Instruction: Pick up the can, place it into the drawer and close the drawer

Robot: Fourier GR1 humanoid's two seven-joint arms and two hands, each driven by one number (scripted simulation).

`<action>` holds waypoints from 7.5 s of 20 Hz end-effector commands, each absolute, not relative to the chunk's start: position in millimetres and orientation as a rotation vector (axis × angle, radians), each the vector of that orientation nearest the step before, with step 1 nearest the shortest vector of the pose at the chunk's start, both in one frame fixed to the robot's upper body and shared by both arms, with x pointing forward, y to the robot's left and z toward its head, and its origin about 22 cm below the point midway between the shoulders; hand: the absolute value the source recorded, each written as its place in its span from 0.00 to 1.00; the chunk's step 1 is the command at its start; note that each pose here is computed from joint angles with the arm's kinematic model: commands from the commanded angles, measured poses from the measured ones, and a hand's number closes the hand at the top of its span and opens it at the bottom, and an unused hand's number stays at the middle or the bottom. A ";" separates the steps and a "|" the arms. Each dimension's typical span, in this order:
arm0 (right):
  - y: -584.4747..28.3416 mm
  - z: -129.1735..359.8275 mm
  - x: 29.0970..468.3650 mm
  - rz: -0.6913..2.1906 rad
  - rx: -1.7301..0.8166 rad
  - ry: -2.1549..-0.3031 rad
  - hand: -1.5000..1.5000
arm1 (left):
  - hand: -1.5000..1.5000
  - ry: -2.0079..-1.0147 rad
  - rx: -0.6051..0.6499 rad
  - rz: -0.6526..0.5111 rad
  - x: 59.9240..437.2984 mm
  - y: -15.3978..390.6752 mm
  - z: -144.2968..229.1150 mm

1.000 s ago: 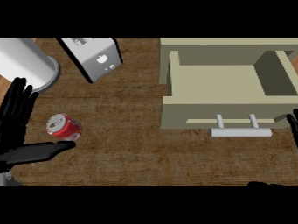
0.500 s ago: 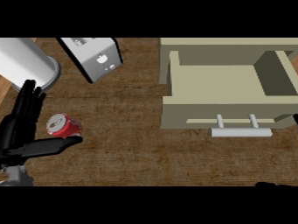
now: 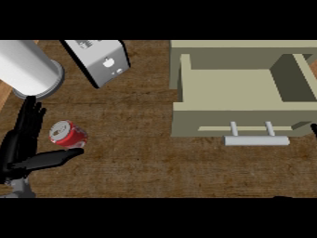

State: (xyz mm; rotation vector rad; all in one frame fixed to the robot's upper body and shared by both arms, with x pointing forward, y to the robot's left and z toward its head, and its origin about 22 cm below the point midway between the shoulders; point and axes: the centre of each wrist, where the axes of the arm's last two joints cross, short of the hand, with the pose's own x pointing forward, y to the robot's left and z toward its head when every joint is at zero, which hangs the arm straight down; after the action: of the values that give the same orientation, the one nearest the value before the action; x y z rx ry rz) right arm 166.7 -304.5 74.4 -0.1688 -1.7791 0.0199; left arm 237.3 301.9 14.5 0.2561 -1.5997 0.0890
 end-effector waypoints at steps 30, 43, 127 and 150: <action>-279.2 94.6 168.1 0.012 -0.191 -1.797 0.00 | 0.00 -1.504 0.269 0.150 226.8 346.4 -97.6; -287.6 97.9 149.5 -0.015 -0.168 -1.808 0.00 | 0.00 -1.495 0.281 0.149 266.5 339.1 -98.5; -317.6 91.9 141.6 -0.017 -0.169 -1.828 0.00 | 1.00 -1.804 -0.009 -0.165 394.3 5.1 223.9; -303.2 102.5 170.5 0.023 -0.166 -1.854 0.00 | 1.00 -1.742 0.101 -0.236 425.2 -17.8 218.5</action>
State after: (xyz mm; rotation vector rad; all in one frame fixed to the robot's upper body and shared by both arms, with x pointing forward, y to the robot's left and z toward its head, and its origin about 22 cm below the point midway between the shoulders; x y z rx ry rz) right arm 164.1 -297.9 100.7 -0.1609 -1.8444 0.0026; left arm 422.0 -20.2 229.4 0.0830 -1.7561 -0.2447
